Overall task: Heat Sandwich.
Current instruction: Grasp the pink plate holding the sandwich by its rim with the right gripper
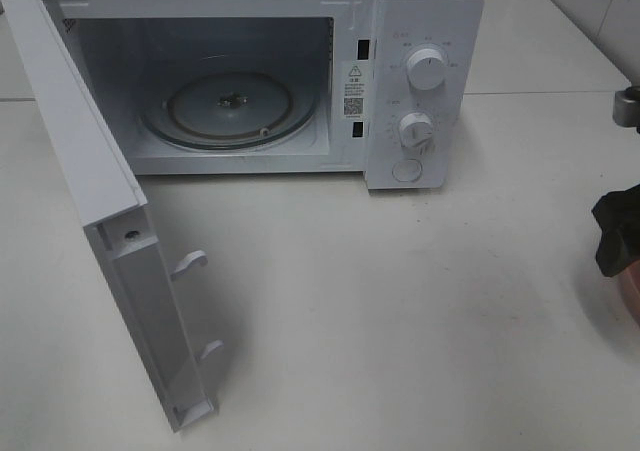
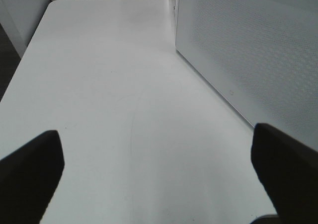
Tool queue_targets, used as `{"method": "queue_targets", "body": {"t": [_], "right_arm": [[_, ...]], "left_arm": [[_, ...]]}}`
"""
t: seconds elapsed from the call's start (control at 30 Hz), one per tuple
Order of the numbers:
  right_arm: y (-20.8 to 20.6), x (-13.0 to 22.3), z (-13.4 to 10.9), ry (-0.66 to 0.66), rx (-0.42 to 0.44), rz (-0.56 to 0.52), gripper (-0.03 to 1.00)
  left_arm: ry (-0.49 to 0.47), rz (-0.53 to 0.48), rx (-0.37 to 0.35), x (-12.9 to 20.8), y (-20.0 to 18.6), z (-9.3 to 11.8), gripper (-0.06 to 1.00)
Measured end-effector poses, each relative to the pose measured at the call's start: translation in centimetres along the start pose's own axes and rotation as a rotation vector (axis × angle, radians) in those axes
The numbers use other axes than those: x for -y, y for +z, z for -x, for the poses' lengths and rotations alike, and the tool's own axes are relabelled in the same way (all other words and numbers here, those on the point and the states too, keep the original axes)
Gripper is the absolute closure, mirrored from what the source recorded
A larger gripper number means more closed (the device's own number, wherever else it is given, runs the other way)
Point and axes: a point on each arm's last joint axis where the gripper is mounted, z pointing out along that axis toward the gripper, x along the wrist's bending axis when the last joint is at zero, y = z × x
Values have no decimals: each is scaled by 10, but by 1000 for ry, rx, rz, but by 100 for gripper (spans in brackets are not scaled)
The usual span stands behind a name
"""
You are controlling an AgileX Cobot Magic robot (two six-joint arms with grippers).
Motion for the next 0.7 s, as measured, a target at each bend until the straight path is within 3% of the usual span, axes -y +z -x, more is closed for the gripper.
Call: {"method": "queue_targets", "body": {"t": [0.37,0.7], "right_arm": [[31,-5,22,87,7,-63,17],[57,-10,26,61,26,-87,18]], "left_arm": [[0,0,0,0,0,0,-2],[0,0,0,0,0,0,-2]]}}
